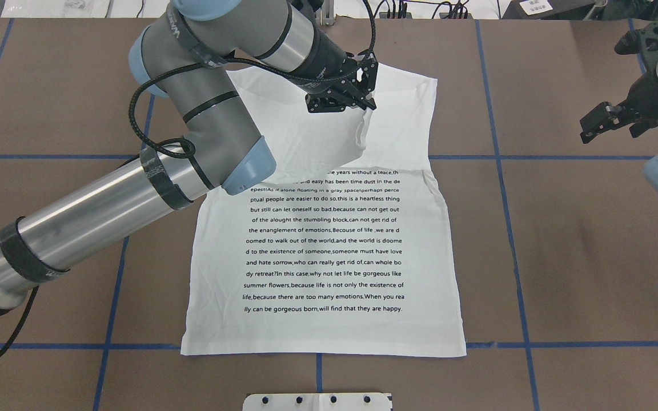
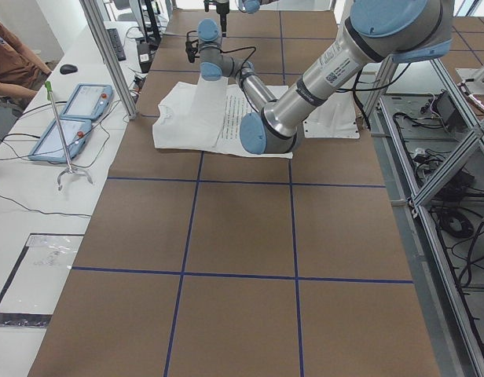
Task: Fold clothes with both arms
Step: 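Fold the held sleeve across the shirt body with the left gripper, then release the sleeve and pull back the left gripper while the right gripper approaches the hem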
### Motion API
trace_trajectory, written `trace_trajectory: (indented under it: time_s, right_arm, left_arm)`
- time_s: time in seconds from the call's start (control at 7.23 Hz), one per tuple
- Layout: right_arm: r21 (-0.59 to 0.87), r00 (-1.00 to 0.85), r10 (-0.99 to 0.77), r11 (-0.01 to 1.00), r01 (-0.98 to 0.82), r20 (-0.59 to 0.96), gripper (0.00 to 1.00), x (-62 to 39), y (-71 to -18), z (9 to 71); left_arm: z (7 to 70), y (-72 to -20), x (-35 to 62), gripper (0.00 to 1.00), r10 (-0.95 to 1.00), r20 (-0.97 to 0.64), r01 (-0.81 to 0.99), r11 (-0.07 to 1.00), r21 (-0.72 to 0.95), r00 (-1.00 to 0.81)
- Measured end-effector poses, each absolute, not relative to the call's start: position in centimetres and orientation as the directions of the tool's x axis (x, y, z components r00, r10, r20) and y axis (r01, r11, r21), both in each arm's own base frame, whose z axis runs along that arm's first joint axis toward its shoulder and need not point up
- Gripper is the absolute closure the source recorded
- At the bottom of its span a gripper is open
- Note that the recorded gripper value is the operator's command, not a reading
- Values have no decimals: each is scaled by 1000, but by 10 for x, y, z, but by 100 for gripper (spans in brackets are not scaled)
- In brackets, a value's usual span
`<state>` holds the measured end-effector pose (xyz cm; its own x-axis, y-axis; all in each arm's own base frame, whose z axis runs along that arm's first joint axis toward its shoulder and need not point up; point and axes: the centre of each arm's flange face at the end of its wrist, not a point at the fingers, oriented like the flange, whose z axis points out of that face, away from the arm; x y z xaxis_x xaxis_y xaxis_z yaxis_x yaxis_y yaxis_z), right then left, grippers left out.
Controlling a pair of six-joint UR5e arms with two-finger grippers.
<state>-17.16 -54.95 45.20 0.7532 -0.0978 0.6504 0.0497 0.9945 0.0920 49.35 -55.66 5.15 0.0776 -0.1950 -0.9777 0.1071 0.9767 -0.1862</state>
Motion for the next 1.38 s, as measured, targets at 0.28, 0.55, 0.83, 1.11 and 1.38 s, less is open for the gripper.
trace_trajectory:
  time_s: [0.28,0.55,0.83,1.11,1.38]
  right_arm:
    - [91,754,-96,995,49,650,0,-172,-551,452]
    - [88,752,-94,995,49,653,0,-173,-551,451]
    - [83,747,-92,995,50,658,0,-174,-551,452]
    - [88,744,-96,995,50,661,0,-174,-551,448]
    - [93,740,-100,994,51,665,0,-175,-551,445]
  left_arm:
    - [58,-554,522,100,-188,-980,137,975,-177,72]
    - [61,-557,587,100,-177,-982,194,968,-162,65]
    - [64,-527,649,0,-168,-983,215,965,-150,69]
    - [60,-497,680,0,-159,-985,215,966,-141,67]
    - [58,-491,684,1,-154,-986,213,967,-137,66]
